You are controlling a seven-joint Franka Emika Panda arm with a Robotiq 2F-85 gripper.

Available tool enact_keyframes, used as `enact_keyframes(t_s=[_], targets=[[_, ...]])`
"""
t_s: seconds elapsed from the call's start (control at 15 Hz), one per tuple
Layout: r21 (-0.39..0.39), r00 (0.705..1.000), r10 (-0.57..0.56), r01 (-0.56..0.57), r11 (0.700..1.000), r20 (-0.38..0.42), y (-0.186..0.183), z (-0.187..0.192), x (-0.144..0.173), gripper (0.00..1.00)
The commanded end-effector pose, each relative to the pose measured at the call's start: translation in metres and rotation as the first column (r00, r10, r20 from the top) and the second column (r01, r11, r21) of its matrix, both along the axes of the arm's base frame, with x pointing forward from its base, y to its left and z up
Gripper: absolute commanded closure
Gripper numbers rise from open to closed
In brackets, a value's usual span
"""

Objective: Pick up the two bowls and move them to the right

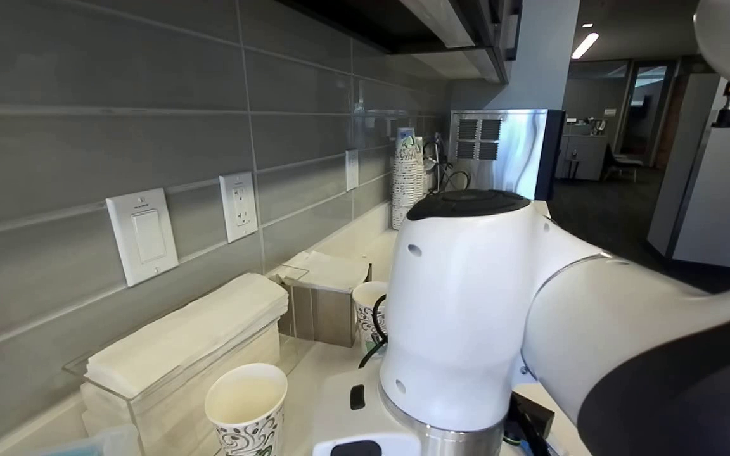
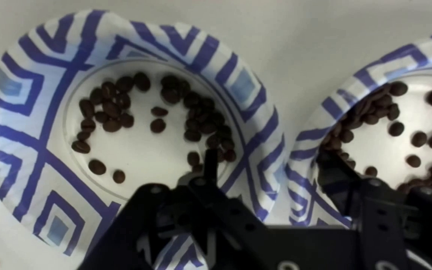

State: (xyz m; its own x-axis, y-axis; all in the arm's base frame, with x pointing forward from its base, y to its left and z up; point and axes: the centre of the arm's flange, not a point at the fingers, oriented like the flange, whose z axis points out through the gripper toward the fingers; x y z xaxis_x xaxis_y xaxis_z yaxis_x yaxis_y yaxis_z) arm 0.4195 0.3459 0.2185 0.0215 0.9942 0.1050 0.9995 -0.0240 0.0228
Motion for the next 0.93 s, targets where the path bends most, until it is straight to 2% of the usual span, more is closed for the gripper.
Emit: enact_keyframes(t_s=[0.0, 0.07, 0.2, 0.27, 0.4, 0.47, 0.53, 0.6, 0.67, 0.73, 0.87], targets=[[-0.008, 1.000, 0.007, -0.007, 1.000, 0.006, -0.0025, 0.0066, -0.0005, 0.26], [-0.008, 1.000, 0.007, -0.007, 1.000, 0.009, -0.0028, 0.0076, 0.0001, 0.26], [-0.010, 1.000, 0.004, -0.004, 1.000, 0.018, -0.0036, 0.0098, 0.0013, 0.37], [-0.013, 1.000, 0.004, -0.004, 1.000, 0.019, -0.0041, 0.0108, 0.0018, 0.47], [-0.016, 1.000, 0.005, -0.005, 1.000, 0.020, -0.0047, 0.0115, 0.0022, 0.50], [-0.016, 1.000, 0.006, -0.006, 1.000, 0.021, -0.0045, 0.0120, 0.0021, 0.56], [-0.017, 1.000, 0.006, -0.006, 1.000, 0.021, -0.0043, 0.0123, 0.0019, 0.58], [-0.019, 1.000, 0.007, -0.007, 1.000, 0.020, -0.0041, 0.0127, 0.0017, 0.56], [-0.021, 1.000, 0.008, -0.007, 1.000, 0.020, -0.0039, 0.0132, 0.0017, 0.62], [-0.022, 1.000, 0.008, -0.007, 1.000, 0.020, -0.0037, 0.0137, 0.0017, 0.59], [-0.025, 1.000, 0.006, -0.006, 1.000, 0.020, -0.0037, 0.0144, 0.0018, 0.60]])
